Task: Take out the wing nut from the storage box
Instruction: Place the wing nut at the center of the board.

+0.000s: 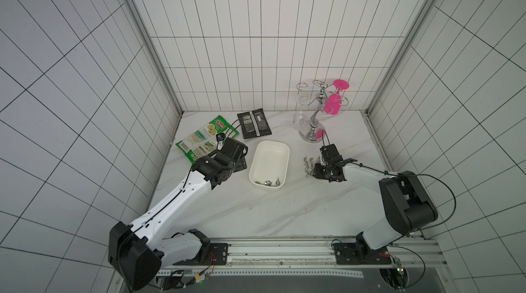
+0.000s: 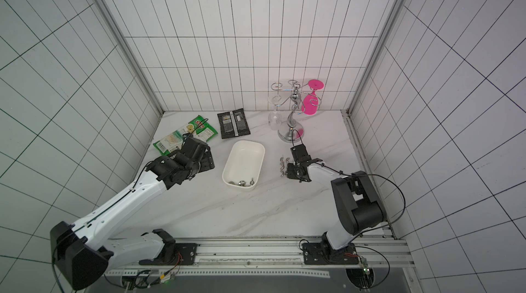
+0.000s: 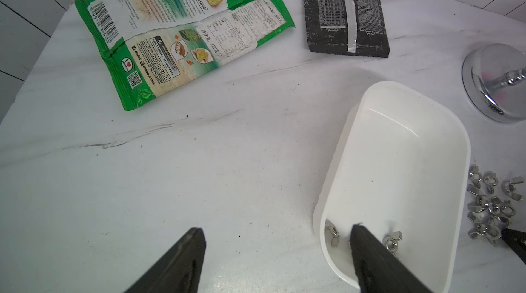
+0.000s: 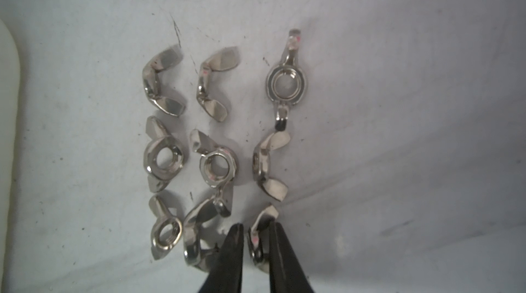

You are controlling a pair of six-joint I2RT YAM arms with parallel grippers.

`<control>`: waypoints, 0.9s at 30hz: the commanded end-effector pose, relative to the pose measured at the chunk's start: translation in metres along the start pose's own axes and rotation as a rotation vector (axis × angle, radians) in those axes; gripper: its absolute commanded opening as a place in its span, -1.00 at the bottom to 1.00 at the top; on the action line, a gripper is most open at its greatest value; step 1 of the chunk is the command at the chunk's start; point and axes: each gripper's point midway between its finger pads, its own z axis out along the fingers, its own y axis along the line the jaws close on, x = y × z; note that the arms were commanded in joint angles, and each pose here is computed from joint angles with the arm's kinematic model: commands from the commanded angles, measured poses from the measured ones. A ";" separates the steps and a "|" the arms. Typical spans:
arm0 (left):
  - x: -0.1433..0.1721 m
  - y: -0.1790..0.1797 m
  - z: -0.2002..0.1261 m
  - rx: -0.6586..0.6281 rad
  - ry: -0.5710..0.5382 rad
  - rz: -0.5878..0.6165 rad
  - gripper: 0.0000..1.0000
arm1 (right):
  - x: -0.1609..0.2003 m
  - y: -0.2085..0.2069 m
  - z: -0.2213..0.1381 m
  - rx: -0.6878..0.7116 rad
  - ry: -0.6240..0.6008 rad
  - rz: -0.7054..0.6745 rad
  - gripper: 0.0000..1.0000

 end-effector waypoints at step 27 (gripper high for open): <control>-0.003 0.009 -0.009 -0.013 -0.039 -0.010 0.67 | -0.048 0.152 -0.041 -0.271 -0.104 -0.045 0.12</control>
